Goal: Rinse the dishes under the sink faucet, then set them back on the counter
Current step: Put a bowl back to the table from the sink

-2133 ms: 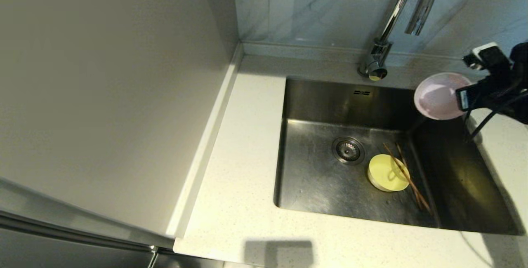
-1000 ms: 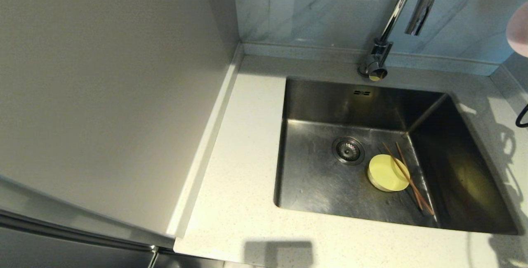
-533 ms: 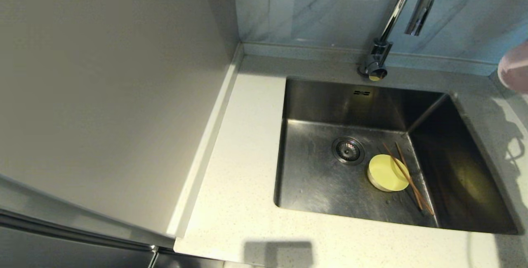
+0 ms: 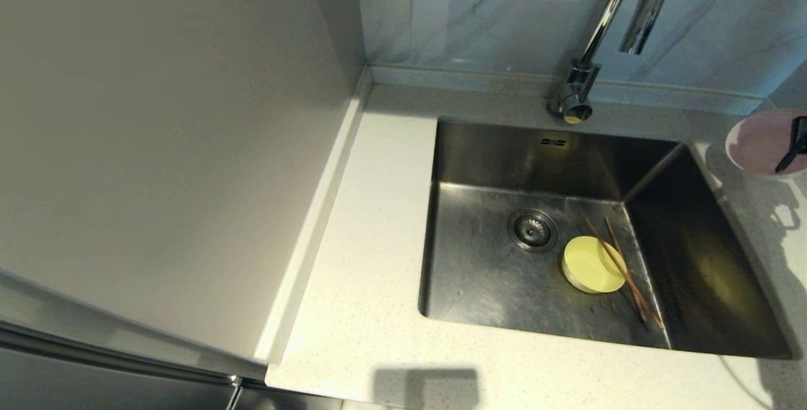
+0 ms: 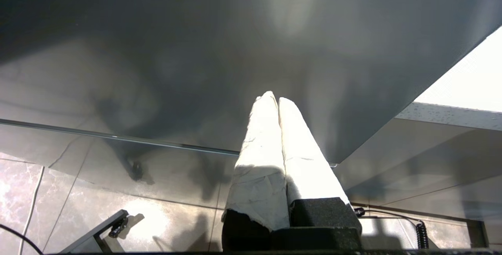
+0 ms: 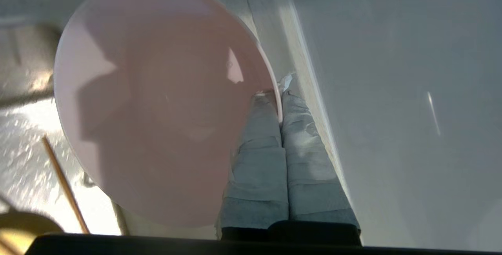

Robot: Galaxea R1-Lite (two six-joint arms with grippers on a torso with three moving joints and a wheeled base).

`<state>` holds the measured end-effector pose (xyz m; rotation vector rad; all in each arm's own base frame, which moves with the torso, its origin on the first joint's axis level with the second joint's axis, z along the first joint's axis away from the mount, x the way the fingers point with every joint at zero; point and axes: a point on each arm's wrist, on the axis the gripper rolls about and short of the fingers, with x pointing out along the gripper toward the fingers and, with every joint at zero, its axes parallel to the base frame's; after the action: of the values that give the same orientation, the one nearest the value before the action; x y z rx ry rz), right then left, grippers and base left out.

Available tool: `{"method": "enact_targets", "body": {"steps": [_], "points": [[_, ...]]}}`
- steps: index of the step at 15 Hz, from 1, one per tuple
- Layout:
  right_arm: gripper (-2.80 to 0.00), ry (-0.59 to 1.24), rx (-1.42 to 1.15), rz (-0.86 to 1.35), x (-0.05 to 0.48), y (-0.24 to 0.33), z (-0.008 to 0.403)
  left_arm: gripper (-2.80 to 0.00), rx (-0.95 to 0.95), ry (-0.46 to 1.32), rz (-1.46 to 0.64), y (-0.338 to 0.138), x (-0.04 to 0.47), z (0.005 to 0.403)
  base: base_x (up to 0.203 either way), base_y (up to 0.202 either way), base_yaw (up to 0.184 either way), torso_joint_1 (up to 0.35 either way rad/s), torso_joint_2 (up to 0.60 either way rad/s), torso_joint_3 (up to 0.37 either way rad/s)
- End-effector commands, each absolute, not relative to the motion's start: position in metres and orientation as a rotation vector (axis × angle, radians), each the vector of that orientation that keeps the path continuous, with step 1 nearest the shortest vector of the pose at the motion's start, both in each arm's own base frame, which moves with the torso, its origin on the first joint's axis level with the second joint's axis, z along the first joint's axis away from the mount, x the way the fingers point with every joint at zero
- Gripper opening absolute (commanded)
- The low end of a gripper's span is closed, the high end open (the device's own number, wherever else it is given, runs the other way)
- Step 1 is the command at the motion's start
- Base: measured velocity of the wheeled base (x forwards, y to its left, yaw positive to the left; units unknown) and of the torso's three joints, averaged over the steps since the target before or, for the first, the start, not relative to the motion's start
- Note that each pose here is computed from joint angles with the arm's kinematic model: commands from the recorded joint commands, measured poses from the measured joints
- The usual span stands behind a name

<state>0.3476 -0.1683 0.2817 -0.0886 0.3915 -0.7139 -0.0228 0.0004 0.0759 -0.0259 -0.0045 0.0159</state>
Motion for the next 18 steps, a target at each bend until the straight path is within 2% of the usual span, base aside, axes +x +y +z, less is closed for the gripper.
{"method": "enact_targets", "body": {"steps": [1, 9, 10, 15, 18], "points": [[-2.8, 0.43, -0.087, -0.715, 0.373, -0.182, 0.259, -2.8, -0.026, -0.008, 0.017, 0.0, -0.023, 0.076, 0.0, 0.0, 0.0, 0.0, 0.0, 0.0], [-2.8, 0.457, -0.093, -0.719, 0.389, -0.189, 0.242, -2.8, -0.026, -0.008, 0.017, 0.0, -0.023, 0.076, 0.0, 0.0, 0.0, 0.0, 0.0, 0.0], [0.0, 0.457, -0.094, -0.719, 0.39, -0.189, 0.241, -2.8, -0.026, -0.008, 0.017, 0.0, -0.023, 0.076, 0.0, 0.0, 0.0, 0.0, 0.0, 0.0], [0.0, 0.399, -0.098, -0.726, 0.39, -0.189, 0.257, -2.8, -0.026, -0.008, 0.017, 0.0, -0.023, 0.076, 0.0, 0.0, 0.0, 0.0, 0.0, 0.0], [0.0, 0.339, -0.117, -0.733, 0.382, -0.186, 0.28, -2.8, -0.026, -0.008, 0.017, 0.0, -0.023, 0.076, 0.0, 0.0, 0.0, 0.0, 0.0, 0.0]]}}
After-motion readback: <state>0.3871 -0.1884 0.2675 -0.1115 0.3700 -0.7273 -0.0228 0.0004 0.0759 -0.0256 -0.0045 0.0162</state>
